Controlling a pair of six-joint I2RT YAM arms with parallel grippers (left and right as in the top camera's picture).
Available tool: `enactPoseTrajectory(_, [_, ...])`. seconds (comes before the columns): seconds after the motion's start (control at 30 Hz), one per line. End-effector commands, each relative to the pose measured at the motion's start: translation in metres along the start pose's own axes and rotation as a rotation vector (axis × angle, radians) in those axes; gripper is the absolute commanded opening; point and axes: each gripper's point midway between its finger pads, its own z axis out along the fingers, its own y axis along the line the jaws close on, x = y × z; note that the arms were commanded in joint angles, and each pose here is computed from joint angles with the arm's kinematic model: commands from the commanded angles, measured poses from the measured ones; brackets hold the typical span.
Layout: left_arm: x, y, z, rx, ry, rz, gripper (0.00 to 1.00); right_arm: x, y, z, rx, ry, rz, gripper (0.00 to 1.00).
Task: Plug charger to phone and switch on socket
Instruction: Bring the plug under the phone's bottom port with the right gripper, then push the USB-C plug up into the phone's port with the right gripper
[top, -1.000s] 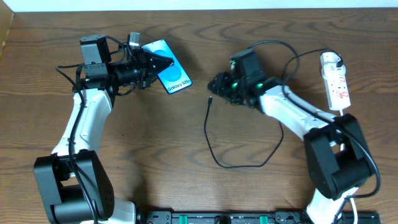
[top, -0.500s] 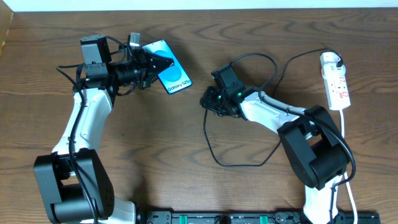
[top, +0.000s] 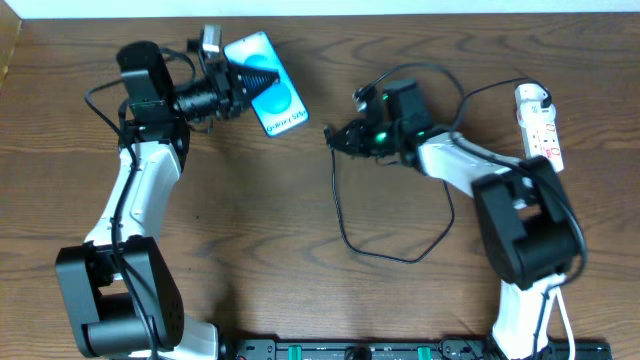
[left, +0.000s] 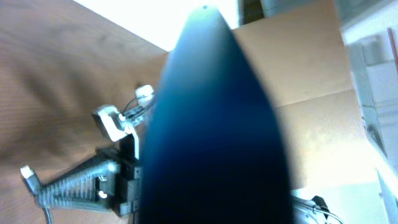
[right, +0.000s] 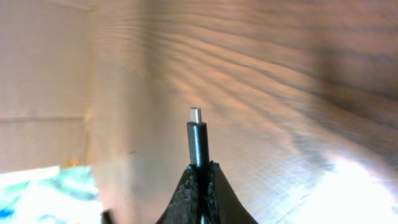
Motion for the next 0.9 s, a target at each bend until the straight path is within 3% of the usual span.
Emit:
enactPoseTrajectory(0.0, [-0.008,-0.034,-0.003,0.067,0.015,-0.023,0.07,-0.004,0.09,-0.042,-0.225,0.012,-0.194,0.01])
enactPoseTrajectory(0.27, [-0.03,-0.041,-0.005,0.068,-0.097,-0.075,0.07,0.008,0.177,-0.092,-0.382,0.004,-0.346,0.01])
enactPoseTrajectory(0.53, [-0.019,-0.044,-0.004,0.08,-0.036,-0.009,0.07,0.039,0.2,-0.08,-0.451,0.104,-0.356,0.01])
enactPoseTrajectory(0.87, [-0.013,-0.045,-0.004,0.087,-0.003,0.009,0.07,0.032,0.203,-0.078,-0.437,0.069,-0.356,0.01])
